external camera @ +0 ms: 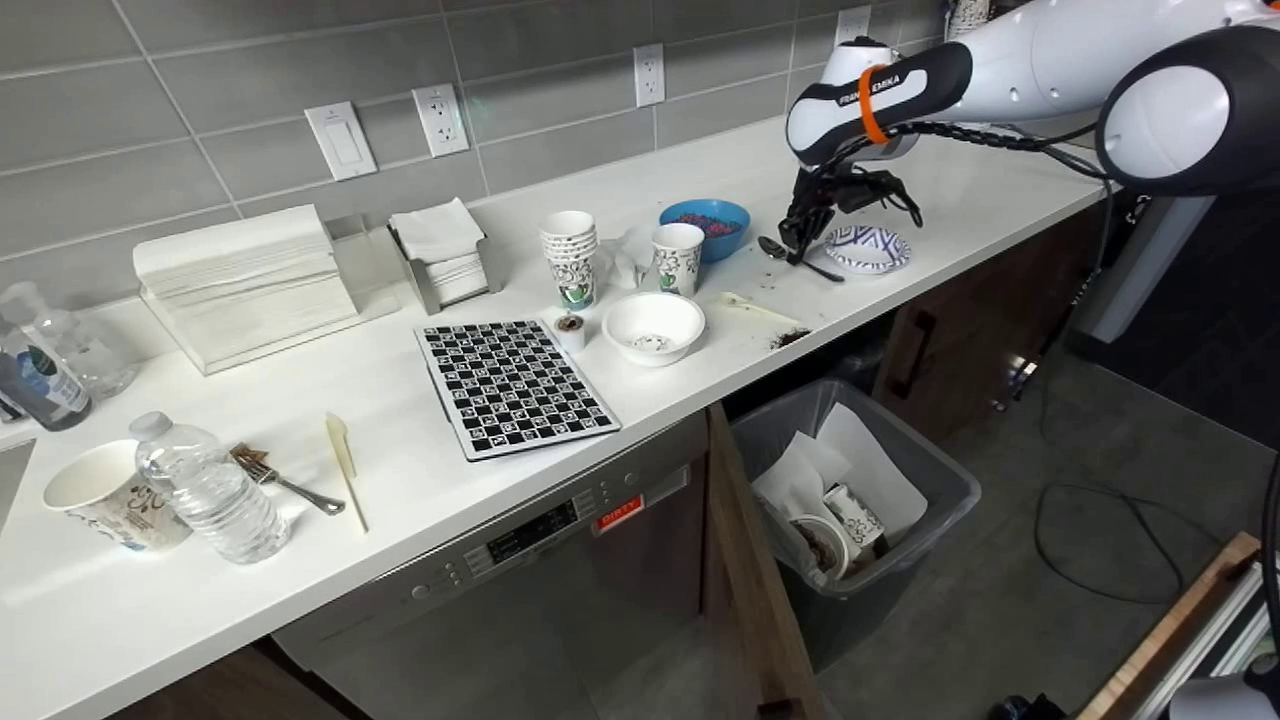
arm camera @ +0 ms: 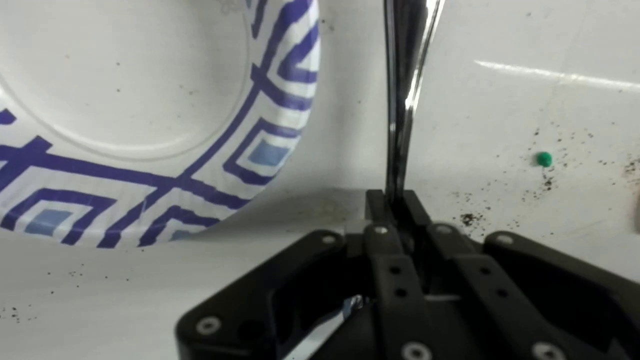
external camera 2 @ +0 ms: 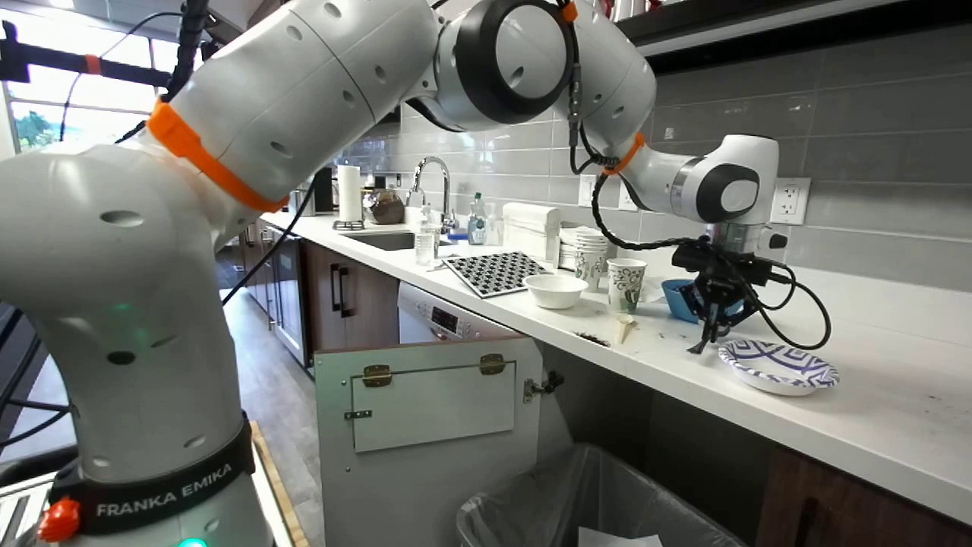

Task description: Pick up some cereal from the blue bowl and place it on the silver spoon then pour the cereal from the spoon into the bin.

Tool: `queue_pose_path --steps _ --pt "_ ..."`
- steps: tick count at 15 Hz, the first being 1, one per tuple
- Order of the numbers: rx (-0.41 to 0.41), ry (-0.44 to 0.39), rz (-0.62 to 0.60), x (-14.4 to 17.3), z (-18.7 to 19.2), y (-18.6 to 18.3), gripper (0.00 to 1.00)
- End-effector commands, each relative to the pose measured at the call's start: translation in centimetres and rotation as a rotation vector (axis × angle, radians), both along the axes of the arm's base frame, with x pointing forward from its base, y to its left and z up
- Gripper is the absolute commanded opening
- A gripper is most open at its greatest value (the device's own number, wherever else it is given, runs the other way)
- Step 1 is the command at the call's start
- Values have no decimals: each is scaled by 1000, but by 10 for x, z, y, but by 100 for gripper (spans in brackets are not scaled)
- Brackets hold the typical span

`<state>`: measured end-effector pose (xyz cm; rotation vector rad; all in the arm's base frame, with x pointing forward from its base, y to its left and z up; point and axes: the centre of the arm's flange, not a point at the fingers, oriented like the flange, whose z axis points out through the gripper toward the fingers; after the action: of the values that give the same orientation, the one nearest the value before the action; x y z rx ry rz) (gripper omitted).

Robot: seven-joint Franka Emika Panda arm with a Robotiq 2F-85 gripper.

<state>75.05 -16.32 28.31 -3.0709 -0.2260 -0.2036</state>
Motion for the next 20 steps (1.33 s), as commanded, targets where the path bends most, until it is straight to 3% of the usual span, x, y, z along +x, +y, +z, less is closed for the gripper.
queue_pose_path --steps 1,8,9,18,20 --pt "59 7 -34 21 -14 -3 2" --pt "77 -23 -79 25 -20 0 2" --pt "72 -22 -85 24 -19 1 29" --pt "1 -40 -84 5 13 18 95" --pt "-32 -21 -48 1 24 24 100"
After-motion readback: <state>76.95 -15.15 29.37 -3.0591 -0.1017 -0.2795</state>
